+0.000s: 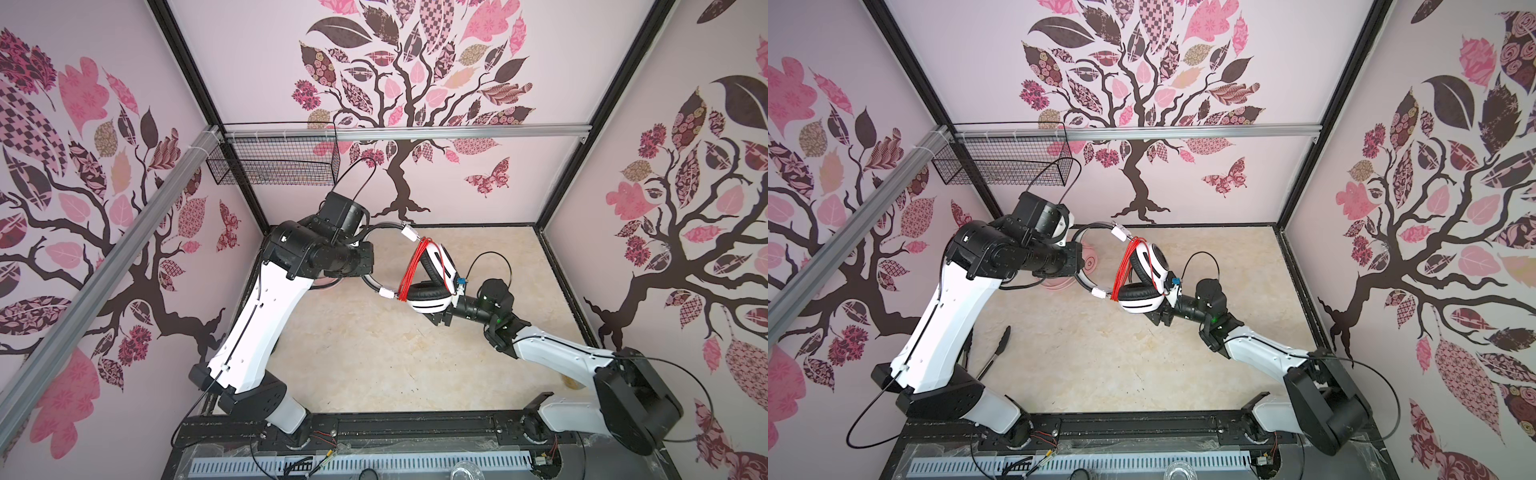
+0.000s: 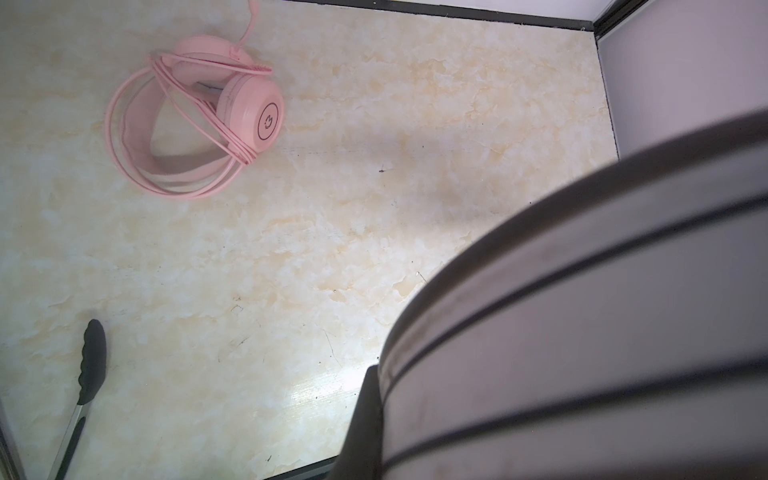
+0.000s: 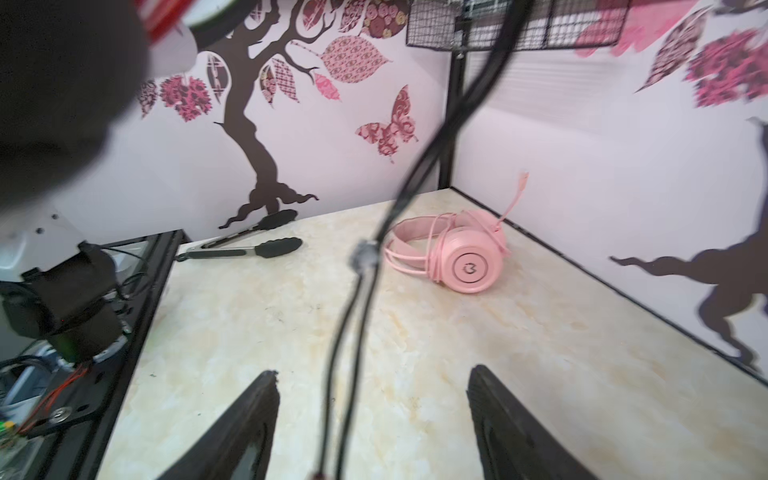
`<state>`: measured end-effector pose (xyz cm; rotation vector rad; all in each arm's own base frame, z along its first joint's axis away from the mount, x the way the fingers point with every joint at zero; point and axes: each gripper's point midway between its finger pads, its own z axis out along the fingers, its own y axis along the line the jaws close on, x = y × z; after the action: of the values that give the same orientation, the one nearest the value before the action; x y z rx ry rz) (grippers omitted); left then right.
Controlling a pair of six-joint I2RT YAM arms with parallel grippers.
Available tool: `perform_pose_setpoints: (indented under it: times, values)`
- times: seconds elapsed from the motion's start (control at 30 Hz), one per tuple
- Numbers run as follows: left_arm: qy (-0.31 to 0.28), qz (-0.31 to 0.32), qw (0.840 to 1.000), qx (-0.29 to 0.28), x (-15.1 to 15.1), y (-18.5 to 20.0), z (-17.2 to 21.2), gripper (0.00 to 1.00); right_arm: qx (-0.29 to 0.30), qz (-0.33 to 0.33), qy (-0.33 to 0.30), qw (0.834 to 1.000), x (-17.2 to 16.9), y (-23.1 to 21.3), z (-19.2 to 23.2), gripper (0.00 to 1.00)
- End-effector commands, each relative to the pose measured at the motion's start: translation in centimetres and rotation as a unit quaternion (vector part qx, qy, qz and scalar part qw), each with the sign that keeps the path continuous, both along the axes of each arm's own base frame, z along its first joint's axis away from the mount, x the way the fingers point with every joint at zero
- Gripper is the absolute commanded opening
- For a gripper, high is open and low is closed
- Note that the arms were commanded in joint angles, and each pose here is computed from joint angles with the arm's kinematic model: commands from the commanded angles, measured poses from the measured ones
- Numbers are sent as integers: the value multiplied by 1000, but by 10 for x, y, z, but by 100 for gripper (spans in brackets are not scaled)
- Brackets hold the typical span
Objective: Wrap the headphones
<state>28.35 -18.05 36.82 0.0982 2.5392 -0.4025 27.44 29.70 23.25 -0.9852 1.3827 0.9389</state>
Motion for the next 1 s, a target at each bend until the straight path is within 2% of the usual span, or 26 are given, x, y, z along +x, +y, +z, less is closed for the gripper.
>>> perform_pose_setpoints:
  times: [0.0, 0.03, 0.1, 0.13, 0.17, 0.37, 0.47, 0.57, 0.7, 0.8, 0.97]
  values:
    - [-28, -14, 998, -56, 1, -15, 27, 0, 46, 70, -19, 996, -11, 16, 15, 57]
    - [-27, -16, 998, -58, 0, -16, 27, 0, 56, 76, -20, 995, -12, 17, 15, 49]
    - [-30, -15, 998, -62, 0, -17, 30, 0, 75, 81, -16, 994, -11, 18, 18, 15]
    - [-32, -13, 997, -62, 1, -16, 32, 0, 78, 82, -10, 994, -11, 19, 17, 4]
    - [-35, -11, 997, -62, 2, -15, 33, 0, 81, 80, -5, 993, -11, 18, 17, 0]
    - [-41, 29, 996, -74, 15, -14, 32, 0, 82, 56, 11, 995, -16, 8, 11, 0]
    - [-35, 88, 989, -113, 25, -14, 26, 0, 87, 35, 30, 995, -22, -2, 6, 0]
    - [-25, 107, 978, -176, 33, -30, 16, 0, 91, 23, 52, 994, -33, -12, 1, 0]
    - [4, 143, 966, -215, 47, -44, -19, 0, 66, -6, 87, 994, -41, -24, -11, 0]
    - [3, 175, 964, -200, 58, -46, -45, 0, 29, -33, 110, 993, -42, -32, -22, 0]
    - [-19, 217, 971, -103, 75, -44, -96, 0, -1, -95, 161, 982, -33, -46, -32, 0]
